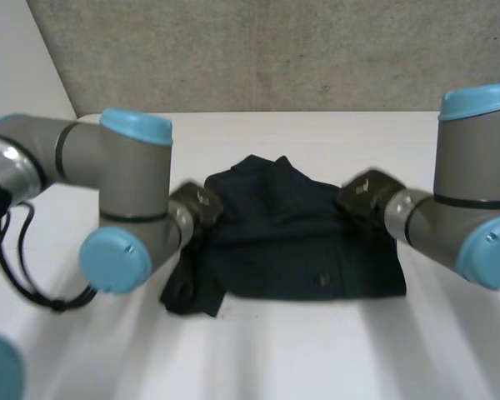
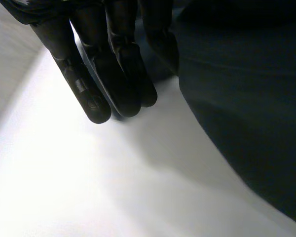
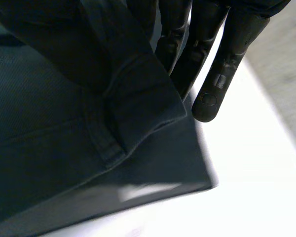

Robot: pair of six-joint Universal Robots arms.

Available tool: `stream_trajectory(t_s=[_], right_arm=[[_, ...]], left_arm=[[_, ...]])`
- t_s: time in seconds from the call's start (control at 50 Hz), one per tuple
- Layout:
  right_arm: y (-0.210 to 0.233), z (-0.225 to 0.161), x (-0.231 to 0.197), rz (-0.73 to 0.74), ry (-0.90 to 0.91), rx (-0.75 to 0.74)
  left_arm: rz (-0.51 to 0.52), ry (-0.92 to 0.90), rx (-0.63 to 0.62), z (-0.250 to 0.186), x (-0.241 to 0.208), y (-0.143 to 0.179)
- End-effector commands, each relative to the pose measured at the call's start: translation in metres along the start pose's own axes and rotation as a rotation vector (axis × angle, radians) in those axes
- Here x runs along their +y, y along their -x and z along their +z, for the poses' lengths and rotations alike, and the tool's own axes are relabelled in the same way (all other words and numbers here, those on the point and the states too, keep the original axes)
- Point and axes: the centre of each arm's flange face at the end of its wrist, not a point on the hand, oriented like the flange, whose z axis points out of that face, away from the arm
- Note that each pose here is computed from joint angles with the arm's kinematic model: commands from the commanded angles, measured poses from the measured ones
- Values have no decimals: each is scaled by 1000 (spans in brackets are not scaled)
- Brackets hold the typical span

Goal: Fold the shorts.

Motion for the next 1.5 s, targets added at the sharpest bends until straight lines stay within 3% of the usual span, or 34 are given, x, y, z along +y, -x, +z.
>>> stream_trajectory(t_s=[0.02, 0.06, 0.08, 0.16, 0.22, 0.36, 0.52, 0.62, 0.78, 0.86, 1.08, 1.24, 1.32, 1.5], right_arm=[[-76, 11, -76, -50, -412, 431], [-96, -3, -102, -61, -549, 551], [-114, -22, -125, -68, -684, 665], [-144, -66, -162, -73, -973, 899], [-145, -79, -167, -75, -1030, 941], [-117, -59, -146, -32, -879, 768], [-56, -9, -84, 15, -573, 471], [5, 21, -31, 27, -373, 268], [49, 38, 18, 43, -213, 133], [55, 31, 30, 53, -155, 96], [67, -6, 43, 71, -104, 0], [65, -26, 42, 208, -140, -51], [63, -27, 44, 268, -146, -69], [66, -28, 43, 295, -156, -90]], left_arm=[[69, -431, -481, 9, -95, 85], [48, -564, -596, -1, -118, 102], [25, -701, -718, -24, -143, 122], [-37, -968, -948, -91, -179, 164], [-67, -1047, -967, -107, -180, 167], [-141, -912, -812, -86, -131, 151], [-161, -648, -591, -46, -57, 95], [-142, -514, -448, -24, -8, 55], [-121, -309, -220, 9, 60, -11], [-125, -235, -163, 2, 76, -23], [-169, -178, -191, -25, 76, 1], [-301, -126, -250, -21, 92, 19], [-351, -111, -234, -22, 98, 17], [-349, -86, -187, -35, 100, 6]])
